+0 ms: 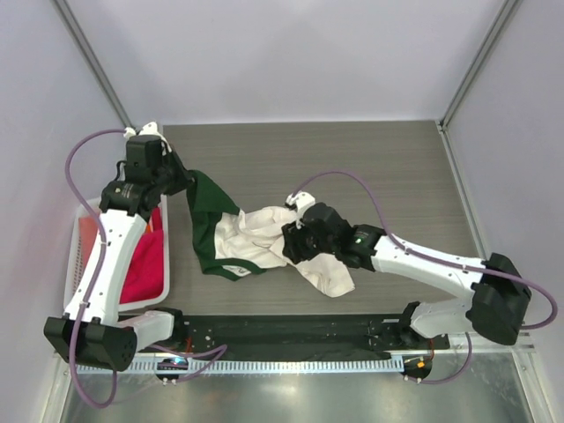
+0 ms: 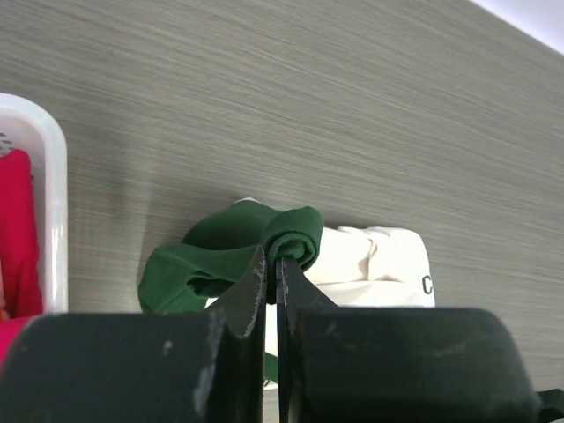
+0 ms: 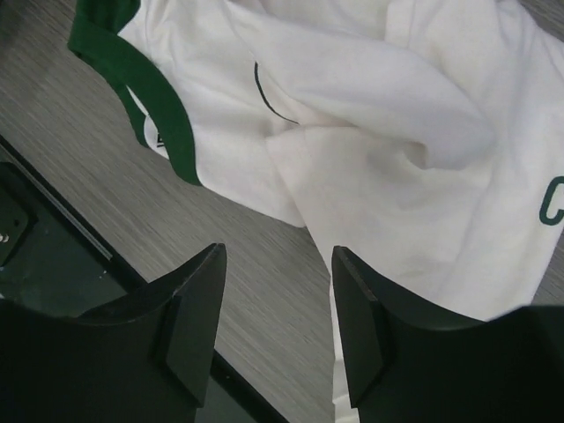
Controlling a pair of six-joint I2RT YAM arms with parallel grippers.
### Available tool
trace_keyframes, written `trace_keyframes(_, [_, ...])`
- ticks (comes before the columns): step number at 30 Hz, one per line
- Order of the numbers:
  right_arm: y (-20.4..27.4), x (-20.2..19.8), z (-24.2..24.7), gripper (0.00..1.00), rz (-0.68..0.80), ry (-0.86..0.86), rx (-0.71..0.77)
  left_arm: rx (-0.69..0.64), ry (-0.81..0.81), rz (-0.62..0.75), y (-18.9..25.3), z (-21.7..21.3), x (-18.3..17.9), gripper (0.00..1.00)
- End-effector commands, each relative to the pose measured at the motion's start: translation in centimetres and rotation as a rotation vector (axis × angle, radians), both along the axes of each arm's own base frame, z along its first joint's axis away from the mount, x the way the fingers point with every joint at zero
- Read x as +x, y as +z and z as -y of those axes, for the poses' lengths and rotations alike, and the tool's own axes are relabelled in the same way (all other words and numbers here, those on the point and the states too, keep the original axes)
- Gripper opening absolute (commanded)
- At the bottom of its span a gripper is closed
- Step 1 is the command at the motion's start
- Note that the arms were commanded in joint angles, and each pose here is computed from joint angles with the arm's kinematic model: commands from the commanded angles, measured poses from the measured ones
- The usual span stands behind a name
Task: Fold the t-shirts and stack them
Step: Flatten the tshirt out
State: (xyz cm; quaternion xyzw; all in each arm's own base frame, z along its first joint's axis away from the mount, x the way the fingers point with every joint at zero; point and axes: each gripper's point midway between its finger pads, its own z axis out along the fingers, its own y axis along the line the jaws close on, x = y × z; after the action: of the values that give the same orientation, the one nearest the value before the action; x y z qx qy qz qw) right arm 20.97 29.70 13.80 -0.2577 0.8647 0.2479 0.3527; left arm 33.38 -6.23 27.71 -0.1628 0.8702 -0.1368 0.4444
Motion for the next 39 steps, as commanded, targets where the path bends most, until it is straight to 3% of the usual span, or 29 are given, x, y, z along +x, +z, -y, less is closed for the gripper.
trace_keyframes(1, [-0.7, 1.1, -1.4, 0.57, 0.004, -0.097, -0.043, 0.035, 0.027, 0.082, 1.3, -0.9, 1.4, 0.00])
trace_keyframes(8, [-1.8, 2.9, -3.8, 0.64, 0.066, -0.326, -0.087, 0.073, 0.054, 0.061, -0.1, -1.7, 1.1, 0.00])
trace_keyframes(21, [-4.4, 4.7, -5.0, 0.64, 0.115, -0.500, -0.237, 0.070, 0.055, 0.080, 0.3, -1.7, 0.8, 0.00])
trace_keyframes(27, [-5.7, 4.4, -5.2, 0.48, 0.101, -0.525, -0.277, 0.069, 0.053, 0.085, 0.4, -1.7, 0.6, 0.00])
trace_keyframes(36, [-4.7, 3.7, -3.7, 0.02, 0.103, -0.538, -0.263, 0.072, 0.051, 0.088, 0.6, -1.7, 0.6, 0.00])
trace_keyframes(39, [-3.0, 3.2, -3.2, 0.01, 0.101, -0.520, -0.229, 0.073, 0.055, 0.088, 0.5, -1.9, 0.5, 0.00])
